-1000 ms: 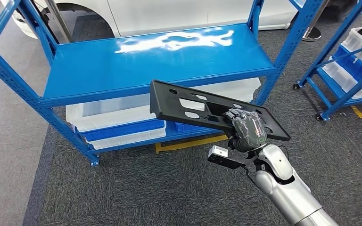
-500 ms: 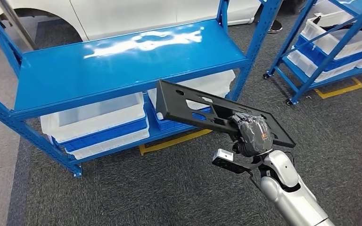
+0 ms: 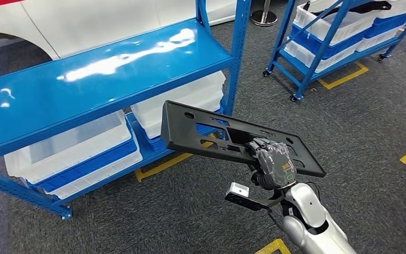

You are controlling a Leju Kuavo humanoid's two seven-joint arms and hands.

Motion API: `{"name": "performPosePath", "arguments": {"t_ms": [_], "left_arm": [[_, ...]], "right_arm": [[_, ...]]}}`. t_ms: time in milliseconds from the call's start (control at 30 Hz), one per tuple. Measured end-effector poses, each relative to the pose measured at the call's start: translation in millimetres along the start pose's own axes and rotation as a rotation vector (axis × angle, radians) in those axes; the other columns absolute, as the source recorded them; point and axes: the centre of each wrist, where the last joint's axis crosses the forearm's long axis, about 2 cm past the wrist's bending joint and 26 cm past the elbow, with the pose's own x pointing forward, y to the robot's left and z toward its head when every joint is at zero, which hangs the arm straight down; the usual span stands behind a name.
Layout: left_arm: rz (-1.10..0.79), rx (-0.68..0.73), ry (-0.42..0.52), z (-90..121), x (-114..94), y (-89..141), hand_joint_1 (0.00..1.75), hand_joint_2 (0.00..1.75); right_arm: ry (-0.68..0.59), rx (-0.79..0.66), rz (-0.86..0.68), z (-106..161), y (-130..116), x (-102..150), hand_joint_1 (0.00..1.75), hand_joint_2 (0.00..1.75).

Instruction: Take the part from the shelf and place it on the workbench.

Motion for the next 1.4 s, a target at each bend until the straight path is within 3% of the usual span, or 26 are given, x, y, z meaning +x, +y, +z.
{"name": "performPosePath", "arguments": {"t_ms": [267, 567, 1400], "left_arm": [[0.000, 0.014, -0.021, 0.2, -0.9, 4.6, 0.00, 1.75], [0.018, -0.003, -0.061, -0.2, 0.2, -4.6, 0.00, 1.75], [0.052, 0.017, -0.015, -0.3, 1.0, -11.2, 0.00, 1.75]], "right_arm": [[-0.004, -0.021, -0.004, -3.5, -3.5, 3.8, 1.75, 1.75], [-0.025, -0.076, 0.000, -6.8, -19.7, -10.1, 1.75, 1.75], [-0.061, -0.070, -0.038, -15.2, -26.7, -7.9, 1.75, 1.75]]}}
